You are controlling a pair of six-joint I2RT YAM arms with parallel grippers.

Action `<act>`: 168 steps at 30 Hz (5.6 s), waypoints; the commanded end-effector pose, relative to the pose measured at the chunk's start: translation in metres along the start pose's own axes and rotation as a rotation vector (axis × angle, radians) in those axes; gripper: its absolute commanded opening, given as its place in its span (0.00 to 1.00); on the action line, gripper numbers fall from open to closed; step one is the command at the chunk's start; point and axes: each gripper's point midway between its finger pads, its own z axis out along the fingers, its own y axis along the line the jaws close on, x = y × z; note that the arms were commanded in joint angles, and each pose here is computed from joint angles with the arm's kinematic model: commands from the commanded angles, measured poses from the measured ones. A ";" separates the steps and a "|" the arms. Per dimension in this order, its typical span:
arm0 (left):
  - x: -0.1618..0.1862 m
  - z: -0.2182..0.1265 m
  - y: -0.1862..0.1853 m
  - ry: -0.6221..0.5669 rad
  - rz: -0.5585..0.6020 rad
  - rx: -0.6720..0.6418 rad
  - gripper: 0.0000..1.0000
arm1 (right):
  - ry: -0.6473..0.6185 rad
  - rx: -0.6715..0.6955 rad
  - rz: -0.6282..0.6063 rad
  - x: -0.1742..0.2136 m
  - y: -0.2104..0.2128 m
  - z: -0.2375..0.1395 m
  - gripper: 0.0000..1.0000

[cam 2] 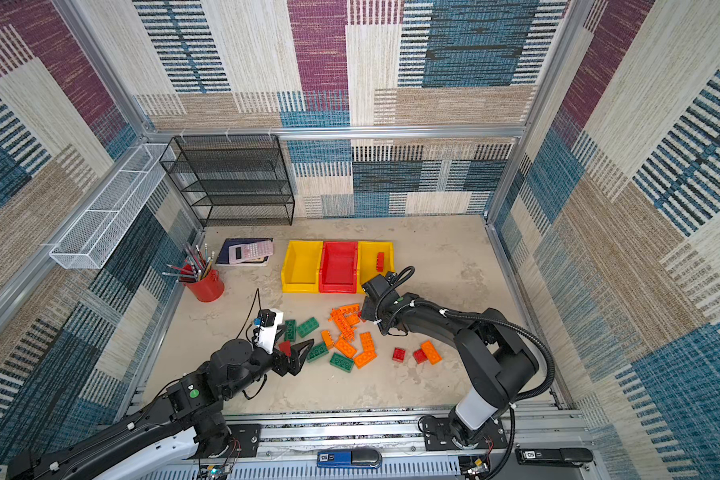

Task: Sort the legos into containers by color
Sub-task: 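Return the right gripper and grasp the second red 2x4 brick, then lift the red brick with the right gripper into the same yellow bin and release, then move the right gripper to the orange pile and grasp the long orange brick, then carry the orange brick with the right gripper into the red bin and release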

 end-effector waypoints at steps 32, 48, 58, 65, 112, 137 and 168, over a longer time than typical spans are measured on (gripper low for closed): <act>0.021 0.001 0.002 0.049 0.013 0.018 0.99 | 0.080 0.166 0.004 0.030 -0.014 0.020 0.41; 0.013 0.015 -0.020 0.124 -0.040 0.073 0.99 | -0.165 0.015 -0.109 -0.044 0.025 -0.052 0.31; -0.007 0.037 -0.036 0.163 -0.007 0.083 0.99 | -0.252 -0.028 -0.143 -0.127 0.040 -0.029 0.31; -0.012 0.039 -0.031 0.162 0.002 0.041 0.99 | -0.213 -0.017 -0.176 -0.145 0.041 0.016 0.32; 0.027 -0.030 0.022 0.079 -0.214 -0.074 0.99 | 0.071 -0.244 -0.509 0.048 0.116 -0.012 0.70; 0.034 -0.014 0.016 0.122 -0.209 -0.060 0.99 | 0.083 -0.224 -0.543 0.063 0.110 -0.013 0.70; 0.028 -0.019 0.019 0.087 -0.184 -0.071 0.99 | 0.050 -0.044 -0.533 0.047 0.094 0.001 0.31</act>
